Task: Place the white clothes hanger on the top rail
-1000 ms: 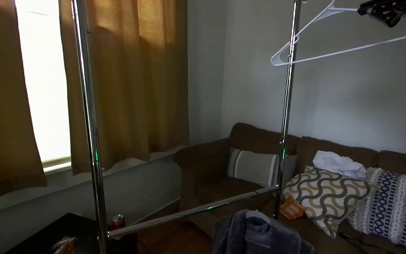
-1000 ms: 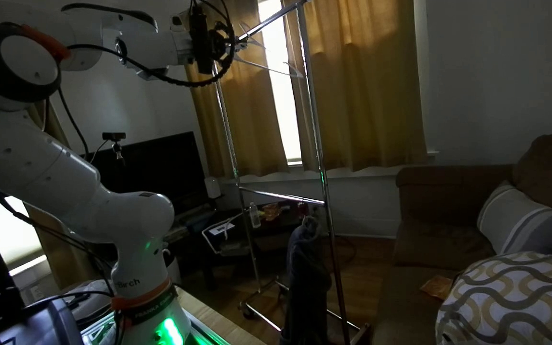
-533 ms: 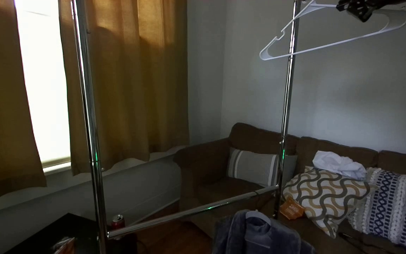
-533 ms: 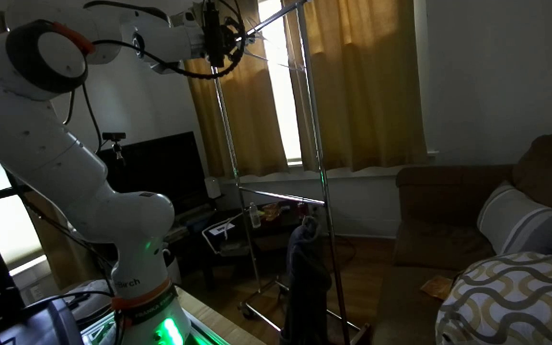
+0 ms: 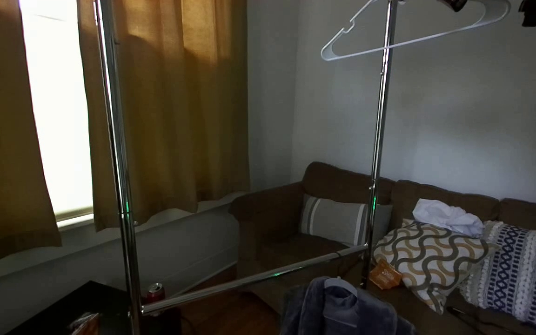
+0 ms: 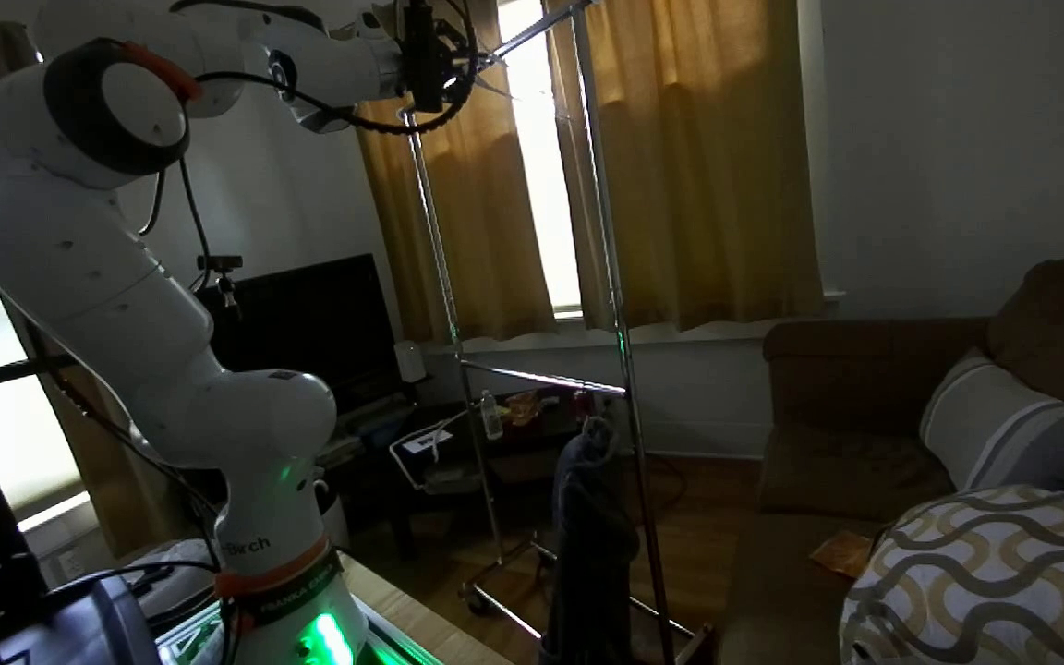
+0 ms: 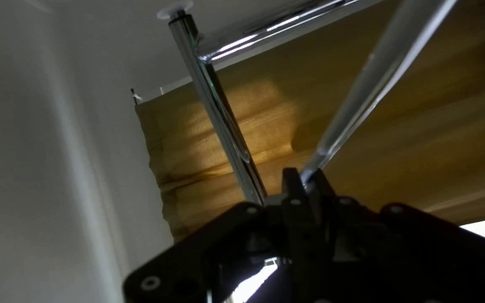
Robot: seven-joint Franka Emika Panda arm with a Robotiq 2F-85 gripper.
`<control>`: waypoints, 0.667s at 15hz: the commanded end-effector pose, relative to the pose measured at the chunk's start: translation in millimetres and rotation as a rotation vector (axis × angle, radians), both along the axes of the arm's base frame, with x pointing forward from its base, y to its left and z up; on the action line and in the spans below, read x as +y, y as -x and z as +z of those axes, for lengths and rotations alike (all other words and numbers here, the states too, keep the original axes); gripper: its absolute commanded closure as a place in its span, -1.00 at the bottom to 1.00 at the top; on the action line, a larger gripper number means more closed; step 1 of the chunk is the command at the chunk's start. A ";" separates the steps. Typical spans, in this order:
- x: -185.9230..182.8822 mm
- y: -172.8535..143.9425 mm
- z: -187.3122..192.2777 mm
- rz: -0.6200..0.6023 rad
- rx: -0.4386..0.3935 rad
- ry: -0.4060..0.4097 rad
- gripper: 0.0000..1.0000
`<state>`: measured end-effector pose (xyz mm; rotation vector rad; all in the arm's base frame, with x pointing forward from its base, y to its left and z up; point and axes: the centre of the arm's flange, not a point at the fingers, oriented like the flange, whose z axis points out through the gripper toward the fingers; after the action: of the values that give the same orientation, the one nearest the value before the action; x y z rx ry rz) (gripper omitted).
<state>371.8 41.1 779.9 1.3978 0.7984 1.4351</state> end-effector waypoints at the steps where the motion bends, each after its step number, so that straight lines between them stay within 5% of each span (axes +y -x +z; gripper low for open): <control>1: -1.1 -3.3 11.5 0.015 -0.056 -0.002 0.96; 10: -11.7 -44.7 12.1 -0.049 -0.025 -0.110 0.96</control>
<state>394.9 30.8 788.5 1.4280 0.7165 1.4737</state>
